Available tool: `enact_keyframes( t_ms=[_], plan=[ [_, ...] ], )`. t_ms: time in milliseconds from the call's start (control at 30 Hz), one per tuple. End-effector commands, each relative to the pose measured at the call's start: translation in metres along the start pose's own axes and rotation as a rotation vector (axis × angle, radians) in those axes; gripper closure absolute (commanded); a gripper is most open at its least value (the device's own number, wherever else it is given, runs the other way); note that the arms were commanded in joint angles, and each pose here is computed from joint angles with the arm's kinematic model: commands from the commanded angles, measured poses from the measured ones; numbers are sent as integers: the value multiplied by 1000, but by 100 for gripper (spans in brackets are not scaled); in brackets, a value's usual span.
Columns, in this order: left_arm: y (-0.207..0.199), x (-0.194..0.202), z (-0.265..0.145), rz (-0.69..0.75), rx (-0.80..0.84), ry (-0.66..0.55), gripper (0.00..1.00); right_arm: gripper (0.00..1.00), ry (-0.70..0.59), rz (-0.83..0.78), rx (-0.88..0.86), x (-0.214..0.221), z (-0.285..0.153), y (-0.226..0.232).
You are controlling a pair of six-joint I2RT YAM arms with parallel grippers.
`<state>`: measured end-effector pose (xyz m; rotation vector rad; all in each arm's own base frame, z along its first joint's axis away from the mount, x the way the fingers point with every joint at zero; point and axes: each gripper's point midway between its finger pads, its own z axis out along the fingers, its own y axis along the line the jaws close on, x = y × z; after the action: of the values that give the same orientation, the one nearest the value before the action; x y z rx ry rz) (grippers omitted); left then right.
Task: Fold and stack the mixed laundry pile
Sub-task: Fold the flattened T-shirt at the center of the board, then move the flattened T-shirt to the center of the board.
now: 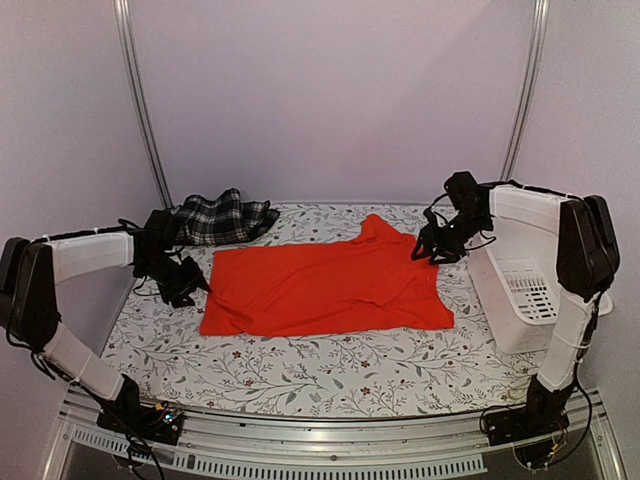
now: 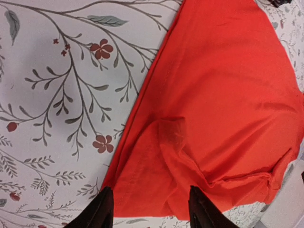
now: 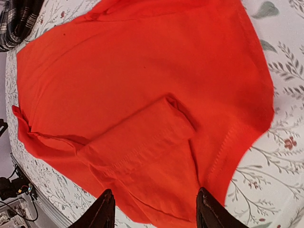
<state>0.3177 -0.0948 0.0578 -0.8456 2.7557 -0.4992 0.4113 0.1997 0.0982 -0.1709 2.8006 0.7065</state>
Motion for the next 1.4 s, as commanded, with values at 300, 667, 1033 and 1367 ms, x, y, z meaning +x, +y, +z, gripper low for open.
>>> enact_keyframes(
  t_ms=[300,667,1033,1367],
  plan=[
    [41,71,-8,-80,67,130,48,50,96,91,133,107,-38,-46],
    [44,79,8,-59,66,162,48,53,184,48,117,125,-5,-51],
    [39,66,19,-26,34,142,61,56,244,24,173,138,13,-63],
    [34,55,23,-8,5,138,72,62,281,23,164,148,20,-62]
  ],
)
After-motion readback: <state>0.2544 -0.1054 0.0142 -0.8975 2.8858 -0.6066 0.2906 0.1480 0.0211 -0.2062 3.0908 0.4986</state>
